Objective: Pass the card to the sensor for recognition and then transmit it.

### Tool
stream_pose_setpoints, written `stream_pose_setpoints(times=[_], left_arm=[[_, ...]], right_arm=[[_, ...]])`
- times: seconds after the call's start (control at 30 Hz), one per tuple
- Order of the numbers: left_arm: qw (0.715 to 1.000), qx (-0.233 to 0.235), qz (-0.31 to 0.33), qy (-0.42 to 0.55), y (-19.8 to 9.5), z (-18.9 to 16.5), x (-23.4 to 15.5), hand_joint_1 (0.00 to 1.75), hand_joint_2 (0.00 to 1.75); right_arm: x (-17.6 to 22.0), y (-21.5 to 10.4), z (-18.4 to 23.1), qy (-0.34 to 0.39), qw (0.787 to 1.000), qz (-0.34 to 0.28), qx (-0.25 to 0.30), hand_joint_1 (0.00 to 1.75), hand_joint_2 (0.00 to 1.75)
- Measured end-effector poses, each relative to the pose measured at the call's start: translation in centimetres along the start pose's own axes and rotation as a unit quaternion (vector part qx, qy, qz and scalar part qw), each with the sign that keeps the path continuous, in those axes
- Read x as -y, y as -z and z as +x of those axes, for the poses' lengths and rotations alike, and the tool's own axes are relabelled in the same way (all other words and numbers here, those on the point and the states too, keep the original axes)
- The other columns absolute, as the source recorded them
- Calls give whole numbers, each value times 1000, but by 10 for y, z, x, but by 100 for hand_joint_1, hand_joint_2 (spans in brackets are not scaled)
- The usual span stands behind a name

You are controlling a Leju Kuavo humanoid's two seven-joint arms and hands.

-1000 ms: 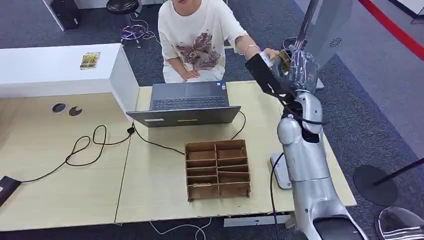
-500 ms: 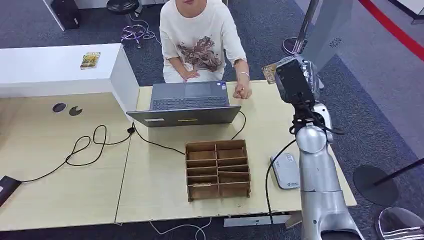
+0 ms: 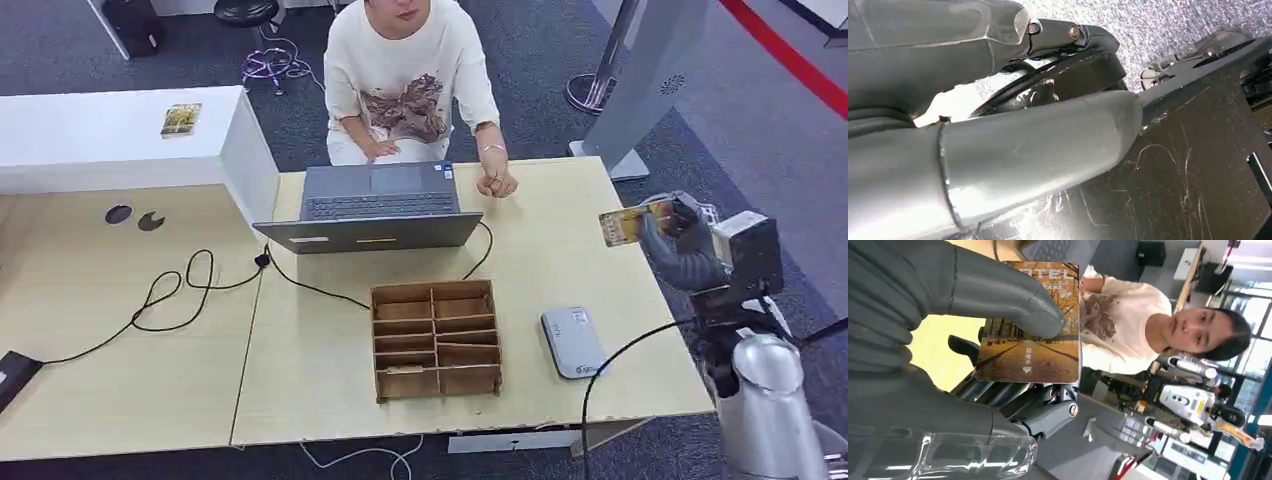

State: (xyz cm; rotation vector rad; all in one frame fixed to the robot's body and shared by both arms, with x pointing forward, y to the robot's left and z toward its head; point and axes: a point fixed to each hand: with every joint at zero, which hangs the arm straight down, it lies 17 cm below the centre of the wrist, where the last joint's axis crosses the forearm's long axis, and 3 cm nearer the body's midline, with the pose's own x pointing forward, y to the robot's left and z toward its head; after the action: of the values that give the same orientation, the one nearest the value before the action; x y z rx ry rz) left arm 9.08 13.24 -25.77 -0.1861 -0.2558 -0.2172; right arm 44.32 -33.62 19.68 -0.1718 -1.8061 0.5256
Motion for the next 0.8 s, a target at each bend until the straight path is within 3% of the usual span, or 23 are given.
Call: stream_pose_setpoints(times=[0.37,0.8], left_arm=[[1000,3,3,-8,0,0,-1,0,0],[1000,2,4,-4,0,0,0,0,0]], right_arm=[[24,-70,-12,-6,999,31,-26,175,175],[26,-142,-59,-38,989,58,-128,175,175]])
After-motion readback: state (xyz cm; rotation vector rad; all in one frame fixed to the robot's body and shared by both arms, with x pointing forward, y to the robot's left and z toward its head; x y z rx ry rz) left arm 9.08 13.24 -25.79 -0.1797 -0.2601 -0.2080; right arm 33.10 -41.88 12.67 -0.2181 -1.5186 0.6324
